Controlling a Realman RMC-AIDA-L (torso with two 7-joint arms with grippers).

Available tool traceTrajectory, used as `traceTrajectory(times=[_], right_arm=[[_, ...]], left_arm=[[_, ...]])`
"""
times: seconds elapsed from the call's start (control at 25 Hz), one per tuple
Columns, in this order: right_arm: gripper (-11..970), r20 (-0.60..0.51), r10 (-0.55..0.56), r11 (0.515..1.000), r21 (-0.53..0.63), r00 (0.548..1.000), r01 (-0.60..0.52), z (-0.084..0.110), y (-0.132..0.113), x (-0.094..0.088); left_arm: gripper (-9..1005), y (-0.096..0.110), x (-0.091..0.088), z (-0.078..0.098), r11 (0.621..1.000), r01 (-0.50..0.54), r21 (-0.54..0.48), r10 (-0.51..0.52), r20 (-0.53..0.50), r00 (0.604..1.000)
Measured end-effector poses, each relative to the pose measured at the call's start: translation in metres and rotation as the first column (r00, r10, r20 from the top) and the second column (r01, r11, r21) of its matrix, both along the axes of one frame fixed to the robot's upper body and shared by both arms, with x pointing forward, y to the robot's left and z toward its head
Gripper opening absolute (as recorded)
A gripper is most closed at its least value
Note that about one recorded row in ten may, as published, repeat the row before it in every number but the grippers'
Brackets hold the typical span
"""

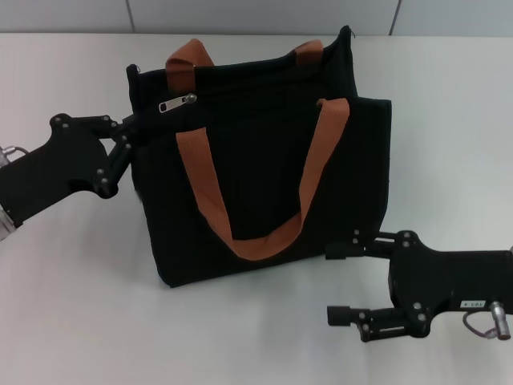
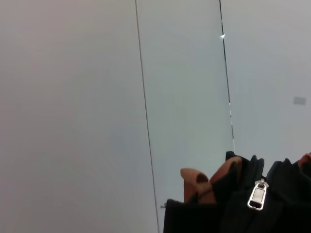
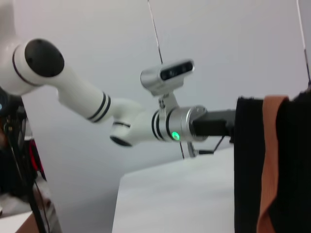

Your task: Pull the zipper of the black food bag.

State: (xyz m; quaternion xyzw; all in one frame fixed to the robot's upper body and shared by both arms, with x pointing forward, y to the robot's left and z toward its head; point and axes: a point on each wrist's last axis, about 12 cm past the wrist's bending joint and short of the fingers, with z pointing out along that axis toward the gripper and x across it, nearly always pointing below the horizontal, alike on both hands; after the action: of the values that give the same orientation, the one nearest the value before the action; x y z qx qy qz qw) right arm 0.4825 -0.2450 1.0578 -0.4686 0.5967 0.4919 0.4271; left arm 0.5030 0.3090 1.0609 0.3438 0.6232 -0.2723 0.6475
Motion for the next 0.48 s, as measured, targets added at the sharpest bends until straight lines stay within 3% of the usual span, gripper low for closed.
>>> traceTrajectory(times=[0.2,0.32,0.48], right_arm=[[736,-0.008,0.041,0.995,0.096,0.999,-0.040,0.011,0.006,-0.001],[733,-0.065,0.056,0.985,0.166,0.996,-0.044,0.023,0.009,0.005],[730,-0.210,0.050,0.969,0.249,0.976,0.004,0.041,0.016,0.022]], left_arm=[[94,-0.002,-0.004,0.001,1.000,-0.009,-0.009,0.009,0.056,0.998],[22,-0.001,-0.007,0.002,1.000,-0.006,-0.027,0.008,0.070,0.998],[22,-0.002,-0.010,0.004,0.999,-0.002,-0.042,0.006,0.091,0.996]])
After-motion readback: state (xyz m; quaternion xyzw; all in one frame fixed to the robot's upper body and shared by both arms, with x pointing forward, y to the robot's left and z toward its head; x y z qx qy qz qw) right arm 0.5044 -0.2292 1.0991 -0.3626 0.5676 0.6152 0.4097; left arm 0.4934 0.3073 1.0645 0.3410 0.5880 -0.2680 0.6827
